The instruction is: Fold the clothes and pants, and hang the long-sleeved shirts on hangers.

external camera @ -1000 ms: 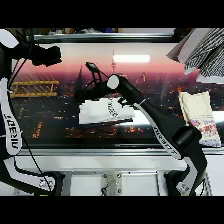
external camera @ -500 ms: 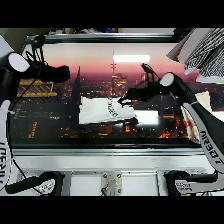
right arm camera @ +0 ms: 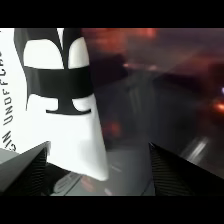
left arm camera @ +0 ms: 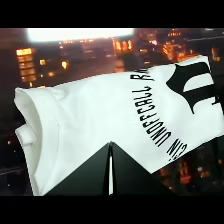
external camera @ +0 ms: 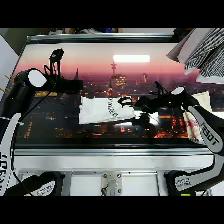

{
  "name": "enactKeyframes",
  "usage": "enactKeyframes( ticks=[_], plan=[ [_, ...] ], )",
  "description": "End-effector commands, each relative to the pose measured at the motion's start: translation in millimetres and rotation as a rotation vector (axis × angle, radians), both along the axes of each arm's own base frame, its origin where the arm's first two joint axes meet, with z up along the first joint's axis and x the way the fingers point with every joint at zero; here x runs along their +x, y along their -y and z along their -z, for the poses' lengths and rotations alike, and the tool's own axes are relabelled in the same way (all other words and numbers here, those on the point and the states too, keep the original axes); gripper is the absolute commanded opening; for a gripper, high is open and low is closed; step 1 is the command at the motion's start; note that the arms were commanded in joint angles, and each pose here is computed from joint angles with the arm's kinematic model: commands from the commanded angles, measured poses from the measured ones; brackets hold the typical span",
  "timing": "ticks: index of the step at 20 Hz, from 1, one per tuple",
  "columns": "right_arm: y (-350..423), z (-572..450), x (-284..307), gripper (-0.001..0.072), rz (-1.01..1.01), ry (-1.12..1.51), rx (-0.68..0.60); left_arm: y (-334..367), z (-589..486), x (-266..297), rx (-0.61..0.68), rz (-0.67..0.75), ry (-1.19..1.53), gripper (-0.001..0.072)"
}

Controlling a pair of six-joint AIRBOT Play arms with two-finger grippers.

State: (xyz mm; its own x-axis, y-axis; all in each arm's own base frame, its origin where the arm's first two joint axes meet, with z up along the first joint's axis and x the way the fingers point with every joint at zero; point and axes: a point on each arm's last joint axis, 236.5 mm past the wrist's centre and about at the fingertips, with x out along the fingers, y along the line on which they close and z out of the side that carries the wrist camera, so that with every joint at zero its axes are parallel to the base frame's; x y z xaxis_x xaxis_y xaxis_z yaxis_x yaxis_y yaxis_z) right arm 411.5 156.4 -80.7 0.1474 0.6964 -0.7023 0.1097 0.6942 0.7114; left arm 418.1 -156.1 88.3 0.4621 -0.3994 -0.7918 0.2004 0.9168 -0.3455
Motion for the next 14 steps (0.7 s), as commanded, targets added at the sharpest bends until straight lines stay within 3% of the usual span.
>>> enactKeyframes(
  ticks=[1, 6, 8, 11, 14],
  plan=[
    [-32, 13, 3, 0.0715, -0.012, -0.028, 0.097, 3, 3, -6, 0.005, 0.014, -0.018, 0.0006],
    [-83, 17, 15, 0.0712, -0.021, 0.001, 0.158, 3, 3, -6, 0.004, 0.014, -0.018, 0.0006],
    [-94, 15, 21, 0.067, -0.025, 0.051, 0.161, 3, 4, -6, 0.004, 0.014, -0.019, 0.0007],
    [-96, 12, 25, 0.0018, -0.055, 0.119, 0.156, 3, 5, -8, 0.005, 0.017, -0.027, 0.0007],
    [-75, -9, 36, 0.0014, -0.048, 0.182, 0.139, 3, 6, -11, 0.009, 0.023, -0.042, 0.0007]
  ],
)
